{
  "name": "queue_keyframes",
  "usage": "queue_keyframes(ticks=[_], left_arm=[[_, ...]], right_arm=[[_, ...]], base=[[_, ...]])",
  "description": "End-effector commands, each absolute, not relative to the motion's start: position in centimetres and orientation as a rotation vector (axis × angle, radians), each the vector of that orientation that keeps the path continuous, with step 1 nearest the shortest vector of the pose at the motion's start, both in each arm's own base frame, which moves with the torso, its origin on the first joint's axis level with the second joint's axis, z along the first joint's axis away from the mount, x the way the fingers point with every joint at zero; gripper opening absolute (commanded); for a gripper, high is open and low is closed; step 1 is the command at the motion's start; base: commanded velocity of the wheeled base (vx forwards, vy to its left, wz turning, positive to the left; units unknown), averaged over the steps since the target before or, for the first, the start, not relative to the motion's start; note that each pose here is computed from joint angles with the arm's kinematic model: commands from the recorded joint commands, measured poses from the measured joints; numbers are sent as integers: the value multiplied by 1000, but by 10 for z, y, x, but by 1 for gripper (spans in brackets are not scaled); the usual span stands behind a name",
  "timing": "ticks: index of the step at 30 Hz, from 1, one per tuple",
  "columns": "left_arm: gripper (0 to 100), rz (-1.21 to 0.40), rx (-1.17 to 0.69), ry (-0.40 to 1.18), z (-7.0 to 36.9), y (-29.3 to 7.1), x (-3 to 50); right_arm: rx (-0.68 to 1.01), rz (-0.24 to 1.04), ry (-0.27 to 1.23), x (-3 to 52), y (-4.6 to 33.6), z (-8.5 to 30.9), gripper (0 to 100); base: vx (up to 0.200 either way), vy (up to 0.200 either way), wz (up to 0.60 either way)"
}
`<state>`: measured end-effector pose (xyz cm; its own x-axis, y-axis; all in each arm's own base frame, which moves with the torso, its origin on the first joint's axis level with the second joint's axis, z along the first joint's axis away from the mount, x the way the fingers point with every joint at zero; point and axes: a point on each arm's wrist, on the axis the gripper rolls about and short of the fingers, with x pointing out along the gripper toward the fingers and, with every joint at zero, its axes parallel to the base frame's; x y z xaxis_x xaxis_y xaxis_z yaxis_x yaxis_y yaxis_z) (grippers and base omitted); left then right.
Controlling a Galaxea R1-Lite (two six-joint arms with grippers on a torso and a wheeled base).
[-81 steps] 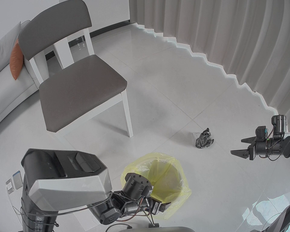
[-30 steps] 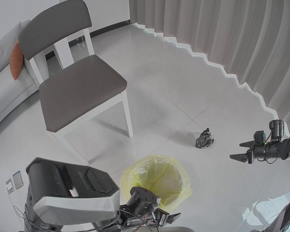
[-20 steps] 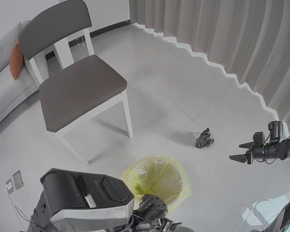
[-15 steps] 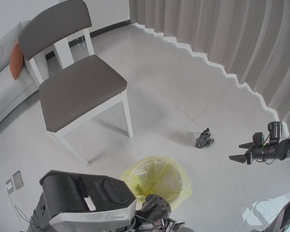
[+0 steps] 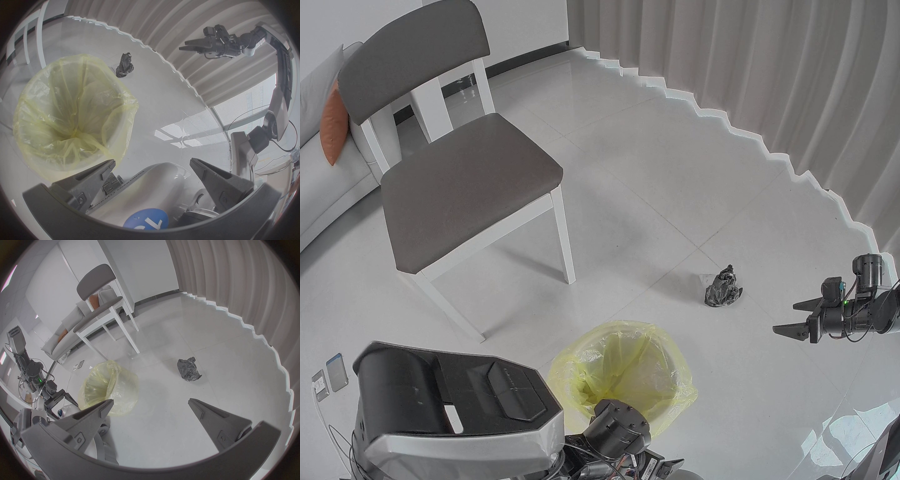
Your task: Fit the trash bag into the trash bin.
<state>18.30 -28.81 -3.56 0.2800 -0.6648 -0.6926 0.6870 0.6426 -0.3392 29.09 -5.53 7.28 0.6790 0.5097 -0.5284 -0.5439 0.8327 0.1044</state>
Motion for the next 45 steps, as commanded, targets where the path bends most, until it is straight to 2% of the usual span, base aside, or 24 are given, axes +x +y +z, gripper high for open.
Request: queue_keyframes(ticks=[1, 5, 9, 18, 28, 35, 40, 41, 45], left_arm=[[100, -910, 34, 914, -43, -296, 187], [100, -923, 59, 936, -47, -318, 187], [100, -862, 107, 966, -43, -338, 199], [100, -822, 145, 950, -50, -357, 207], [100, -783, 277, 933, -57, -376, 221], [100, -782, 254, 933, -54, -375, 224], [100, -864, 109, 913, -11, -360, 215], [100, -899, 50, 903, 9, -351, 208], [100, -931, 23, 899, 27, -332, 194]], right_arm=[[-69, 586, 563, 290, -56, 77, 100], [-72, 575, 551, 291, -60, 80, 100], [-73, 565, 545, 295, -63, 80, 100], [-67, 544, 560, 300, -76, 70, 100], [-67, 535, 545, 300, -82, 73, 100], [-64, 521, 542, 298, -86, 74, 100], [-57, 500, 537, 297, -92, 76, 100], [-58, 495, 532, 299, -94, 79, 100], [-40, 477, 518, 304, -98, 85, 100]], base=[[0, 0, 0], [0, 0, 0], [0, 0, 0], [0, 0, 0], [0, 0, 0], [0, 0, 0], [0, 0, 0], [0, 0, 0], [0, 0, 0]])
